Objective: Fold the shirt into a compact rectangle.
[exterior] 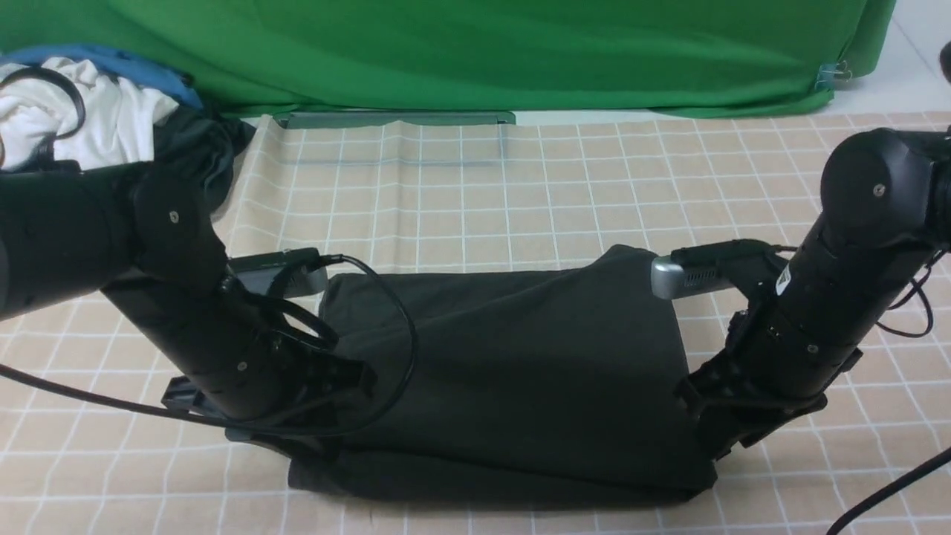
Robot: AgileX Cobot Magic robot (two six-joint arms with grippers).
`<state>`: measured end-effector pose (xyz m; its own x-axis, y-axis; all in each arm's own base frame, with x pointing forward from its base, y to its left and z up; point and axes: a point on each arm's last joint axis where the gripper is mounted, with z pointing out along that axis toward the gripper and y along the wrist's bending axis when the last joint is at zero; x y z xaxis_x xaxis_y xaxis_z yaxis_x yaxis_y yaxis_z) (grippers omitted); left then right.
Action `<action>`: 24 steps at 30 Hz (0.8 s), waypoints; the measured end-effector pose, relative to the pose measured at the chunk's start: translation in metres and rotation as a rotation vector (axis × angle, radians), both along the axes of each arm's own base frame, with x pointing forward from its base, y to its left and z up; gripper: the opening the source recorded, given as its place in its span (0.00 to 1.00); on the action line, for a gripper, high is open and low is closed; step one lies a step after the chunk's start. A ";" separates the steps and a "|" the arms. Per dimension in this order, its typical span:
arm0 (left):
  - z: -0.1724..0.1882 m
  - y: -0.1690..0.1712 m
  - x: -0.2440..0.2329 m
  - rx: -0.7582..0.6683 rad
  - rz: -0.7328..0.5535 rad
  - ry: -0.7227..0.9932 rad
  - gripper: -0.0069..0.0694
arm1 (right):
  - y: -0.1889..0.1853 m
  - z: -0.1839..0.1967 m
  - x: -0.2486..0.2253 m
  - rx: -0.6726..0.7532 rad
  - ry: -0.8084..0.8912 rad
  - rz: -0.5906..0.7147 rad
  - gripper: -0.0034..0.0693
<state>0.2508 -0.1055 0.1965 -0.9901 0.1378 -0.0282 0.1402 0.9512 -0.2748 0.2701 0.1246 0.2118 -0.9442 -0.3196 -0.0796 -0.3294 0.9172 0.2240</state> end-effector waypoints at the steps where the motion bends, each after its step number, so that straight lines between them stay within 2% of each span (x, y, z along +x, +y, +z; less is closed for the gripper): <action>1: 0.001 0.001 0.000 0.014 -0.014 0.009 0.36 | -0.001 0.007 -0.002 0.003 -0.024 0.003 0.40; 5: 0.008 0.006 -0.002 0.075 -0.059 0.057 0.49 | -0.011 0.055 -0.021 0.032 -0.188 0.012 0.23; 9: 0.027 0.010 -0.007 0.088 -0.060 0.009 0.51 | -0.031 0.112 -0.056 0.047 -0.409 -0.003 0.19; 10: 0.036 0.011 -0.010 0.079 -0.057 -0.024 0.50 | -0.036 0.125 -0.066 0.063 -0.484 -0.011 0.19; 13: 0.066 0.015 -0.024 0.047 -0.048 -0.137 0.38 | -0.056 0.169 -0.107 0.116 -0.743 -0.039 0.18; 15: 0.097 0.022 -0.044 0.010 -0.042 -0.263 0.24 | -0.070 0.199 -0.138 0.177 -0.969 -0.064 0.18; 17: 0.115 0.026 -0.059 -0.013 -0.037 -0.341 0.16 | -0.083 0.216 -0.168 0.233 -1.157 -0.086 0.18; 21: 0.164 0.044 -0.113 -0.088 -0.023 -0.615 0.11 | -0.111 0.228 -0.237 0.347 -1.560 -0.122 0.16; 24: 0.189 0.058 -0.156 -0.142 -0.008 -0.811 0.11 | -0.123 0.215 -0.267 0.366 -1.733 -0.121 0.15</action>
<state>0.0953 -0.0472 0.3855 -0.6533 0.0858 -0.7522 0.3537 0.9131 -0.2030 0.0030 0.0011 0.4266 0.2770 -0.0004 -0.9609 -0.3290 0.9395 -0.0952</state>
